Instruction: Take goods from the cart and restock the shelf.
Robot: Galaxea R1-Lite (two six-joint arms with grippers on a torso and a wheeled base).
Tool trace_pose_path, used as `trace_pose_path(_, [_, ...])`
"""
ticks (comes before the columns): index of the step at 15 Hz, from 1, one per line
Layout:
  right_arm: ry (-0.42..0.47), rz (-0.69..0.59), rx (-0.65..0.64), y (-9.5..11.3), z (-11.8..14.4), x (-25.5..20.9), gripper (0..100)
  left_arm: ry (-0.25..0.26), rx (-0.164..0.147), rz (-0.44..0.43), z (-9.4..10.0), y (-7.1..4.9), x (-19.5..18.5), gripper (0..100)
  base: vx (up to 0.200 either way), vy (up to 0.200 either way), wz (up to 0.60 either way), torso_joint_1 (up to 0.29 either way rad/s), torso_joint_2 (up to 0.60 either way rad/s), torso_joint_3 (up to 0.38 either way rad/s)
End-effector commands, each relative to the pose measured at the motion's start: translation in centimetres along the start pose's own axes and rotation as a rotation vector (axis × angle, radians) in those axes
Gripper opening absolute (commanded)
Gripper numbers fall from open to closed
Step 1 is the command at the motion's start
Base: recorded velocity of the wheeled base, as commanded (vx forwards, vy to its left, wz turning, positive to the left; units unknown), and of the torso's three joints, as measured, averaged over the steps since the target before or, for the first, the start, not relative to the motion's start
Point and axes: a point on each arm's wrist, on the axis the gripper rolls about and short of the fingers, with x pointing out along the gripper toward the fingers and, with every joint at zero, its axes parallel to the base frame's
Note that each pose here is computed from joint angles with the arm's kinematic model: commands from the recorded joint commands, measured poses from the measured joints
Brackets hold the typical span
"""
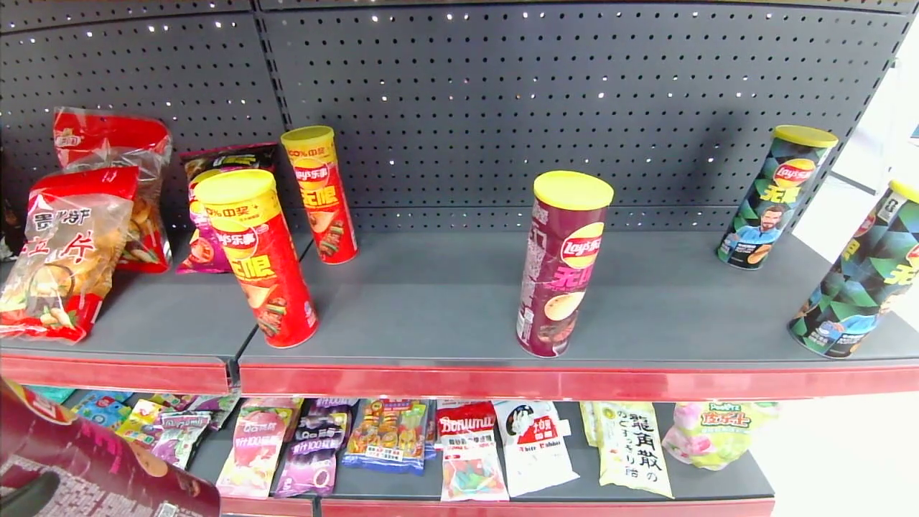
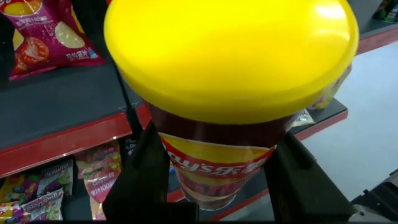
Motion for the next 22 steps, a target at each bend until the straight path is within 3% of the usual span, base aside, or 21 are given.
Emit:
trace_pose_path(1, [-0.007, 0.060, 0.020, 0.7, -0.8, 0.2, 100, 0.009, -0.005, -0.007, -0.1, 0.1, 0.2, 0, 0.000, 0.000, 0.00, 0.000, 0.00, 0.000])
trace_pose_path(2, [-0.068, 0.166, -0.001, 0.7, -2.0, 0.5, 100, 0.009, -0.005, -0.006, 0.0, 0.1, 0.2, 0, 0.000, 0.000, 0.00, 0.000, 0.00, 0.000])
trace_pose_path(4, [-0.213, 0.300, -0.018, 1.2, -1.9, 2.8, 100, 0.005, -0.004, -0.007, 0.0, 0.0, 0.1, 0, 0.000, 0.000, 0.00, 0.000, 0.00, 0.000])
trace_pose_path(6, [-0.317, 0.359, -0.087, 1.5, -4.0, 4.9, 100, 0.002, -0.003, -0.005, 0.0, 0.0, 0.1, 0, 0.000, 0.000, 0.00, 0.000, 0.00, 0.000])
trace_pose_path(9, [-0.349, 0.360, 0.003, 1.4, -4.2, 4.7, 100, 0.001, -0.002, -0.007, 0.0, 0.0, 0.1, 0, 0.000, 0.000, 0.00, 0.000, 0.00, 0.000])
trace_pose_path(11, [-0.366, 0.256, 0.019, 1.2, -4.2, 5.0, 100, -0.002, -0.001, -0.005, -0.1, 0.0, 0.0, 0, 0.000, 0.000, 0.00, 0.000, 0.00, 0.000])
trace_pose_path(14, [-0.381, 0.262, -0.029, 1.3, -4.2, 5.0, 100, -0.005, 0.000, -0.007, -0.1, 0.0, -0.1, 0, 0.000, 0.000, 0.00, 0.000, 0.00, 0.000])
trace_pose_path(17, [-0.489, 0.312, -0.025, 1.6, -4.3, 5.7, 100, -0.011, 0.004, -0.005, 0.0, -0.1, -0.2, 0, 0.000, 0.000, 0.00, 0.000, 0.00, 0.000])
trace_pose_path(19, [-0.489, 0.338, -0.030, 1.7, -4.3, 5.7, 100, -0.011, 0.004, -0.005, 0.0, -0.1, -0.2, 0, 0.000, 0.000, 0.00, 0.000, 0.00, 0.000])
trace_pose_path(20, [-0.425, 0.342, -0.017, 1.7, -4.8, 5.9, 100, -0.013, 0.004, -0.005, 0.0, -0.1, -0.2, 0, 0.000, 0.000, 0.00, 0.000, 0.00, 0.000])
trace_pose_path(22, [-0.420, 0.341, 0.021, 1.7, -4.9, 5.9, 100, -0.014, 0.005, -0.004, 0.0, -0.1, -0.2, 0, 0.000, 0.000, 0.00, 0.000, 0.00, 0.000])
